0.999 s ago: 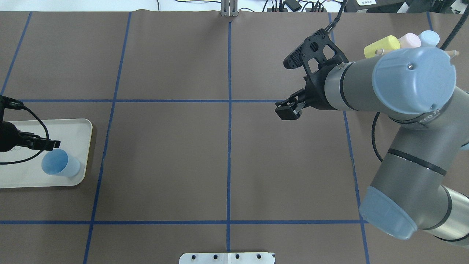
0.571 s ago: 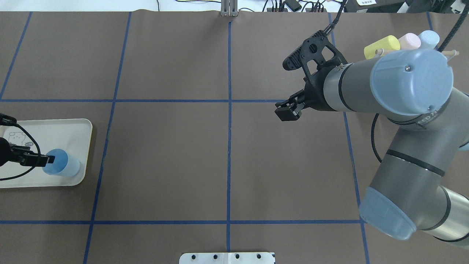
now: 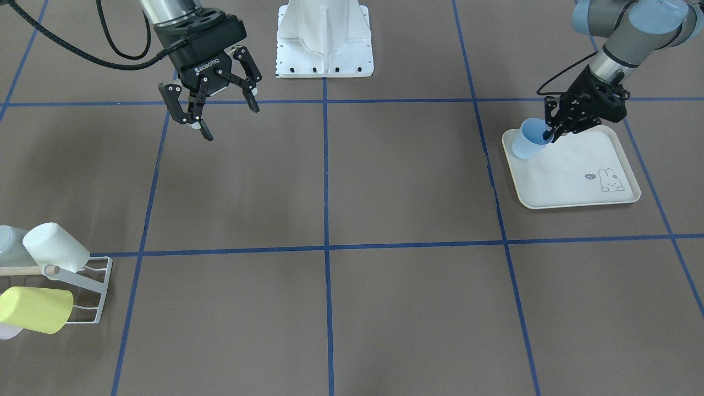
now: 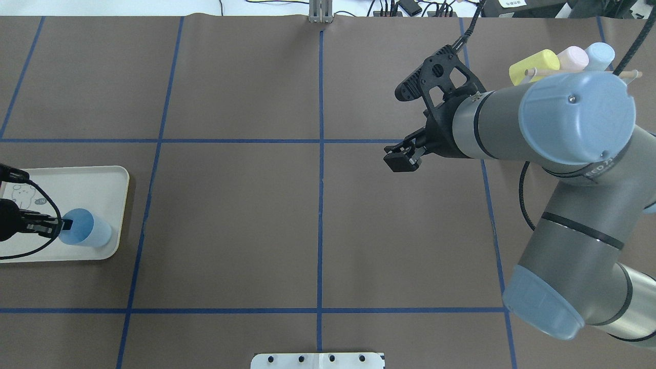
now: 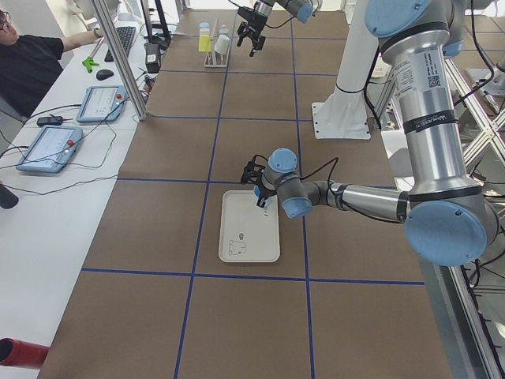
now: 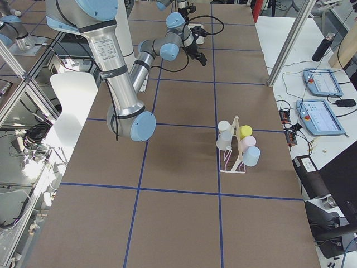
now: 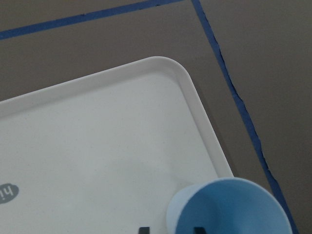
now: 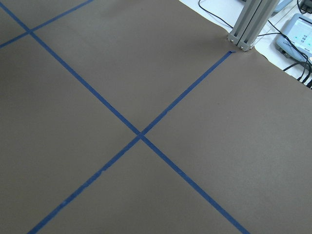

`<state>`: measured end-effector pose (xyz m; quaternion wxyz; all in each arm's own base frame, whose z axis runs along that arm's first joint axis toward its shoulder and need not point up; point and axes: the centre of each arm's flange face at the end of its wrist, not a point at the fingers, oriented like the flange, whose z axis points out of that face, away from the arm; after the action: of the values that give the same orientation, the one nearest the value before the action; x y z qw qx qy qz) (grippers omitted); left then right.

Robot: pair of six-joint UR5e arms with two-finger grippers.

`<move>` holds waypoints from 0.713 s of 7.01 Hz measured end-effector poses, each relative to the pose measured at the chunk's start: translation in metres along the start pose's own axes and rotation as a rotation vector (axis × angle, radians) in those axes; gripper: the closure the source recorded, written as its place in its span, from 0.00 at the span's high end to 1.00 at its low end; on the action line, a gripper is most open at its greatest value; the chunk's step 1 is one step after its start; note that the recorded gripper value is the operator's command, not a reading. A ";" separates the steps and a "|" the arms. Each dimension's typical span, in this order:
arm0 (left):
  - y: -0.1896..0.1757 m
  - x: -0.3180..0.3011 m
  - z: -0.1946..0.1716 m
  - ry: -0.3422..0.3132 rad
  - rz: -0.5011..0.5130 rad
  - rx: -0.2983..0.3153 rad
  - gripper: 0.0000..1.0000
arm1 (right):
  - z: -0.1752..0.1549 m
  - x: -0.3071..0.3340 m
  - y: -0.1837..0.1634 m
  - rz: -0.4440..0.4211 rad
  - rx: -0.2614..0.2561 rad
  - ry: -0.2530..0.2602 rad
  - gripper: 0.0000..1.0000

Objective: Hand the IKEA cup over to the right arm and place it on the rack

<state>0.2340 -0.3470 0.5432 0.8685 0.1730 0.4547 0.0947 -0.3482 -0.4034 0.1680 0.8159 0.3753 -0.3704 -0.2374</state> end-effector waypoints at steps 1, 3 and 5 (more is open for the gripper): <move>0.000 -0.002 -0.004 -0.004 -0.005 0.007 0.00 | 0.000 0.000 0.000 0.000 0.000 -0.001 0.99; -0.013 -0.026 -0.031 -0.037 -0.022 0.064 0.00 | 0.000 -0.004 -0.001 -0.007 0.005 -0.009 0.99; -0.048 -0.052 -0.079 -0.063 0.028 0.143 0.00 | 0.010 -0.016 -0.004 -0.035 0.096 -0.070 0.99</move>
<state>0.1394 -0.3910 0.5224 0.8664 0.2442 0.4301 0.0687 -0.3661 -0.3996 0.1629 0.7792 0.4120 -0.4029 -0.2464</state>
